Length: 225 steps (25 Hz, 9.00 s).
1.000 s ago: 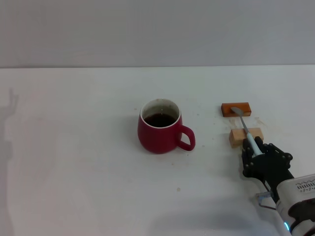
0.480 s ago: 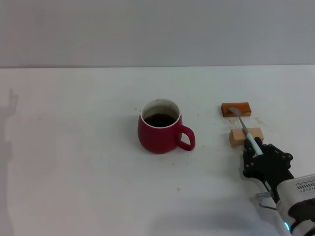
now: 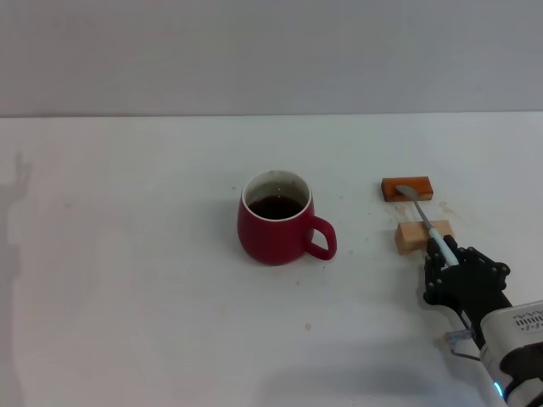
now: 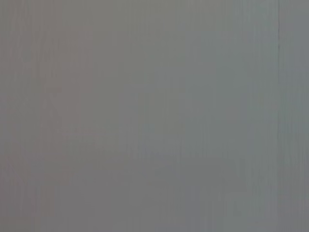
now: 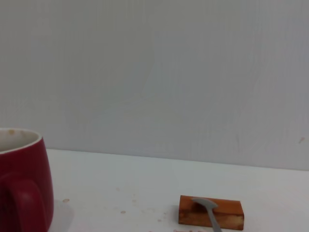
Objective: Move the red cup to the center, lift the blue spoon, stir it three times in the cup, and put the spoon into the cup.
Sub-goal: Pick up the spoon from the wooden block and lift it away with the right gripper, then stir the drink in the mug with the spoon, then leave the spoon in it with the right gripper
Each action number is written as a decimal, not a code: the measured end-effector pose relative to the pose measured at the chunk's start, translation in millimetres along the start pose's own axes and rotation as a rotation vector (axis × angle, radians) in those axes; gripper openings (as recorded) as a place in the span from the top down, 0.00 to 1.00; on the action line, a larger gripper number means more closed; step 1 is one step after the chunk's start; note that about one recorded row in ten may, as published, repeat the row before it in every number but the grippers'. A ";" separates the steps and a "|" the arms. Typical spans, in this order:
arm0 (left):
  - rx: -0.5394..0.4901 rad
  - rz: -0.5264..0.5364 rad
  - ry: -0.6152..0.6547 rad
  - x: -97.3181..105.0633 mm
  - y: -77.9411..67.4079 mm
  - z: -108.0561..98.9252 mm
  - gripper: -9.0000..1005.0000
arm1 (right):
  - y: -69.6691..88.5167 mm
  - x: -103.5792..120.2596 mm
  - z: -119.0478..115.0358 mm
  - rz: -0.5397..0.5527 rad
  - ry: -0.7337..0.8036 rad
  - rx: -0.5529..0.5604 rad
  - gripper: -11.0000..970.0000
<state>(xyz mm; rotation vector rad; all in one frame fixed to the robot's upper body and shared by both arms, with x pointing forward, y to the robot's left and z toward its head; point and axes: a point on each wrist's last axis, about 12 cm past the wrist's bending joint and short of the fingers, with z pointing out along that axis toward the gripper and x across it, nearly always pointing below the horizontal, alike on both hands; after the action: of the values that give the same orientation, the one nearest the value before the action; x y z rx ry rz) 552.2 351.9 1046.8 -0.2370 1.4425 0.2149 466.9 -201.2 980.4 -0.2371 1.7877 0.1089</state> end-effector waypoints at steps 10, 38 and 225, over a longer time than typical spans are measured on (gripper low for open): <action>-0.001 -0.003 0.001 0.2 -0.3 -0.2 0.14 | -0.1 -0.3 -0.2 -0.005 -0.004 0.000 0.82; 0.002 -0.021 -0.005 -0.7 0.6 0.0 0.14 | -0.3 0.4 -0.6 -0.005 -0.001 0.003 0.82; 0.003 -0.031 -0.018 -1.1 -1.4 -2.4 0.14 | -35.6 -77.8 -44.9 0.167 -0.381 -0.183 0.83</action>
<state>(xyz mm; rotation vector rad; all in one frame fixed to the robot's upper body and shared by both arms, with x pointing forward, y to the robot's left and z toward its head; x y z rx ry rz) 550.2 349.9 1047.7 -0.2545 1.4207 0.1896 448.4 -237.1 1068.2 -0.1836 1.4158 0.4116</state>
